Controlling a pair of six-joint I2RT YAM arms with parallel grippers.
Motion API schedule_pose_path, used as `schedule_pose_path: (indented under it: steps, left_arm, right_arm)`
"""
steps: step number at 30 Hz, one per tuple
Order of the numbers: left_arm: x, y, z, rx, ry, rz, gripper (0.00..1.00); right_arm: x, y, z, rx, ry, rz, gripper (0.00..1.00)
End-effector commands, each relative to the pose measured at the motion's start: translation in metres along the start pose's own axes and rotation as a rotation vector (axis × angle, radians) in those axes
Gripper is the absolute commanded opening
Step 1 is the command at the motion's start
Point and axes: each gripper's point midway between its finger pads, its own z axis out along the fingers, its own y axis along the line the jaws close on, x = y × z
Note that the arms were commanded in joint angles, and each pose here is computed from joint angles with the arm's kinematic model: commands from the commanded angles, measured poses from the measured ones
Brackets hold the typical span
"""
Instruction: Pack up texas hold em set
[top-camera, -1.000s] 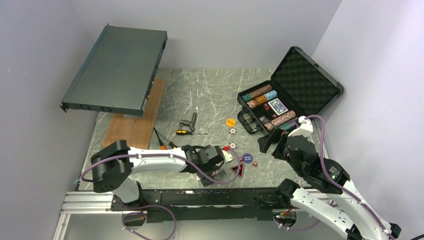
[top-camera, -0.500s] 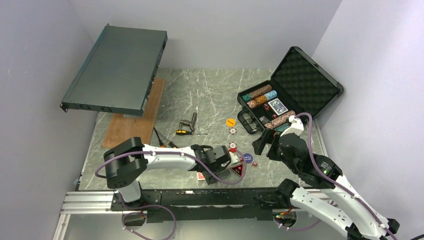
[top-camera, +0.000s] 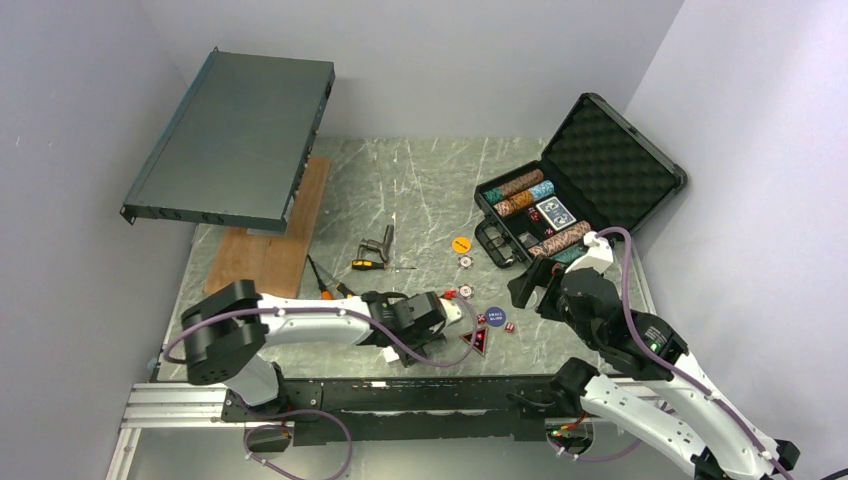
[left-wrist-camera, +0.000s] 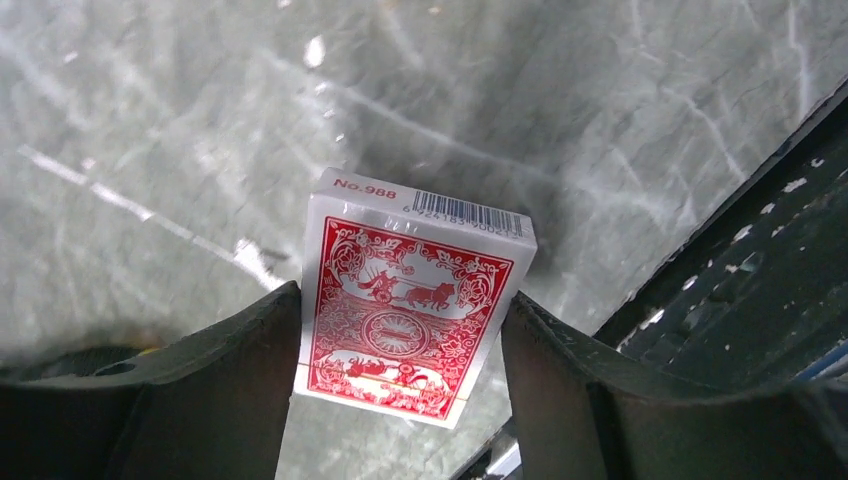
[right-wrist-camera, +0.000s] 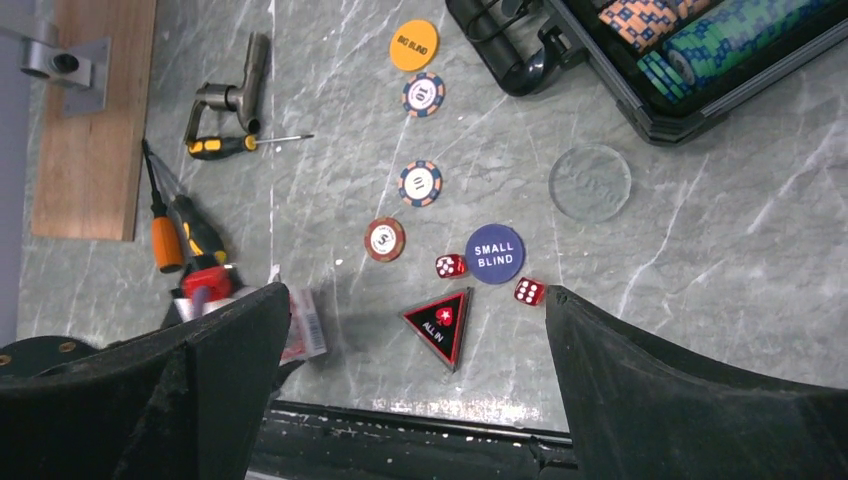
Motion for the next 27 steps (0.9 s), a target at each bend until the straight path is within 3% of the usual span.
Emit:
schedule_pose_path:
  steps: [1,6,12,16,20,27]
  left_arm:
    - [-0.023,0.02,-0.036,-0.059,-0.15,-0.126,0.35]
    - [-0.048,0.038,-0.085,-0.042,-0.332,-0.262,0.27]
    - [-0.093,0.045,-0.171,0.128,-0.632,-0.422,0.23]
    - [-0.115,0.043,-0.213,0.287,-0.77,-0.541,0.19]
    - [-0.13,0.035,-0.239,0.467,-0.827,-0.635,0.12]
    - [-0.152,0.017,-0.289,0.727,-0.977,-0.63,0.13]
  right_arm:
    - [-0.019,-0.005,-0.007,0.018,-0.091,0.032,1.0]
    - [-0.048,-0.005,-0.018,0.048,-0.165,-0.039,1.0]
    - [-0.06,0.019,-0.011,-0.006,-0.159,-0.183,1.0]
    - [-0.04,0.085,-0.002,-0.309,-0.042,-0.328,1.0]
    - [-0.007,0.165,-0.042,-0.845,0.083,-0.409,1.0]
    - [0.019,0.212,-0.085,-1.327,0.174,-0.412,1.0]
